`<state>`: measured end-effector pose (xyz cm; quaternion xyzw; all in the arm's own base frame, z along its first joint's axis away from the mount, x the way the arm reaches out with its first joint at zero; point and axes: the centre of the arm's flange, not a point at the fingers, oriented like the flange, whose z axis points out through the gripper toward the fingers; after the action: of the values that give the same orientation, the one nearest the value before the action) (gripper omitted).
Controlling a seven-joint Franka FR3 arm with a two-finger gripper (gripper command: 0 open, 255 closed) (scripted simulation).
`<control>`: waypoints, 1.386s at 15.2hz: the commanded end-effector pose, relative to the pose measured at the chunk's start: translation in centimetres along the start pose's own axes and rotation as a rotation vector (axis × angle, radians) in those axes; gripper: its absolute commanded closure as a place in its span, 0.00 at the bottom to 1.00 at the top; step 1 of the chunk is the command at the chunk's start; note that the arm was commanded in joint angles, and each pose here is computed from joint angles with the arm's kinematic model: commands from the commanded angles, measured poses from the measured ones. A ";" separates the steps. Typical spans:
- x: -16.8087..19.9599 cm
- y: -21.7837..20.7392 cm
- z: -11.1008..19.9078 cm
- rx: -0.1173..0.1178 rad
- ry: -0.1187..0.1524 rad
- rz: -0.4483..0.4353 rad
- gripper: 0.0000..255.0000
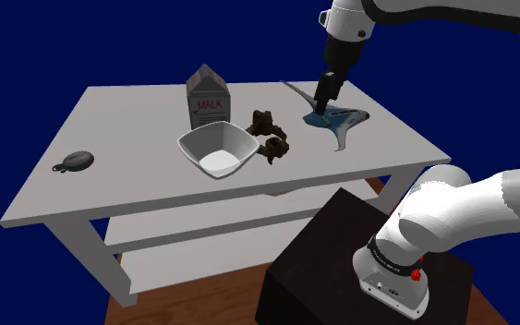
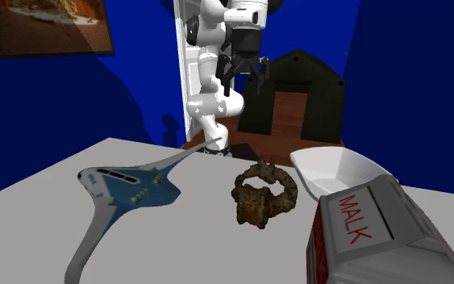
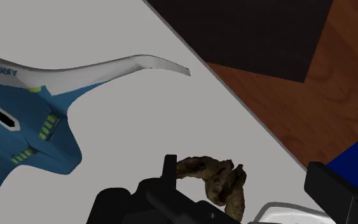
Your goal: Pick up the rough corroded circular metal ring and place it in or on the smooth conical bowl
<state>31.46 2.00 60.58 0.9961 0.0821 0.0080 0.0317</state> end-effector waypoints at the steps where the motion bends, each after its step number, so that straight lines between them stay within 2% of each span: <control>1: 0.0 0.0 0.0 0.000 0.000 0.000 0.00; 19: 17.4 8.5 15.6 0.085 -0.058 -0.072 0.00; 21: 17.7 8.6 16.4 0.086 -0.059 -0.073 0.00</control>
<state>50.25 -4.59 45.55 0.9928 0.1171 -0.0257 -0.0079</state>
